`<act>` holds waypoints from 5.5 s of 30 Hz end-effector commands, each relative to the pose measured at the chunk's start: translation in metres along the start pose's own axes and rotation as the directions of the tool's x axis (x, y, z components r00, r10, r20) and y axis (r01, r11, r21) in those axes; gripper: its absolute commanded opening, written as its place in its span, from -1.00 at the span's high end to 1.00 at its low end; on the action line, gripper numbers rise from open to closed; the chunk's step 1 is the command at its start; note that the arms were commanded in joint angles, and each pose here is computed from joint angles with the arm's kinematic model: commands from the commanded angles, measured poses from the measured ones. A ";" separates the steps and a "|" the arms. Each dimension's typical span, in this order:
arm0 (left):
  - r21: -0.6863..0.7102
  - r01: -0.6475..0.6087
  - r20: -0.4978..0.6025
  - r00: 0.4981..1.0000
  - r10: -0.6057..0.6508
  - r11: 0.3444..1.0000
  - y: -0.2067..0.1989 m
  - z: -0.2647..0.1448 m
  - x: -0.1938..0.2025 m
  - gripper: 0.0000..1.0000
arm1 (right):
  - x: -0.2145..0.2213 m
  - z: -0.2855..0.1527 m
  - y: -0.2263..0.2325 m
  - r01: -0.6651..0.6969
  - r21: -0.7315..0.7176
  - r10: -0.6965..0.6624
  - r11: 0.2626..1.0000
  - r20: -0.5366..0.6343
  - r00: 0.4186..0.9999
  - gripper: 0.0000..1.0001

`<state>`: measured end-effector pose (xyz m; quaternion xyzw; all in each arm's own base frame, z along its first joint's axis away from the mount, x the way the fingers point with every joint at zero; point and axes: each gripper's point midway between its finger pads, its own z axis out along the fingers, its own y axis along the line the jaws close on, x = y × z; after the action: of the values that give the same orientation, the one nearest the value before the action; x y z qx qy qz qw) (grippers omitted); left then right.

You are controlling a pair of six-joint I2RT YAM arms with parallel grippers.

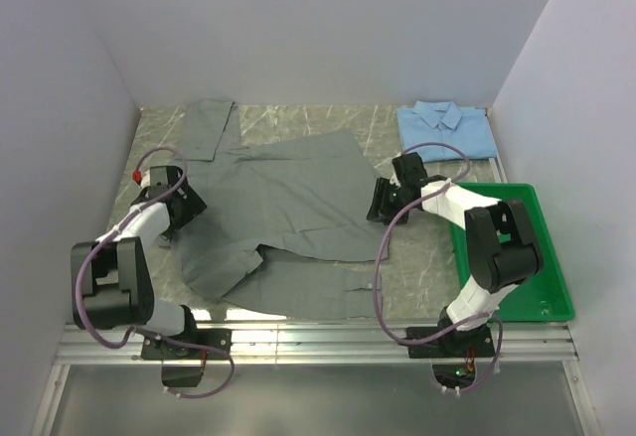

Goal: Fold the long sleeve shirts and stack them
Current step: Flatten the shirt out, then fold the shirt

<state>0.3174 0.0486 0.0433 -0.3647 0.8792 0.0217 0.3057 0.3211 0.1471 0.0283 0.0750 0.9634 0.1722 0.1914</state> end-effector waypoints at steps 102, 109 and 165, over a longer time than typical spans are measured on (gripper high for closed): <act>0.039 0.106 -0.171 0.980 -0.098 0.994 -0.018 0.015 0.026 -0.80 | 0.000 0.018 0.002 0.014 0.084 -0.009 0.996 -0.057 0.998 -0.21; 0.100 0.062 -0.153 0.987 -0.047 0.993 -0.049 0.027 -0.006 -0.81 | -0.019 0.019 -0.018 -0.070 0.116 0.071 0.991 -0.008 0.997 -0.22; -0.190 0.372 -0.158 0.902 -0.402 0.909 0.058 -0.048 0.093 0.99 | 0.043 -0.034 -0.036 -0.214 0.134 0.215 0.967 0.013 0.977 -0.43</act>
<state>0.2104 0.0275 0.0167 -0.5579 0.8060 0.0075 0.1976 0.2612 0.1148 0.0263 0.1846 0.9591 0.1342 0.1673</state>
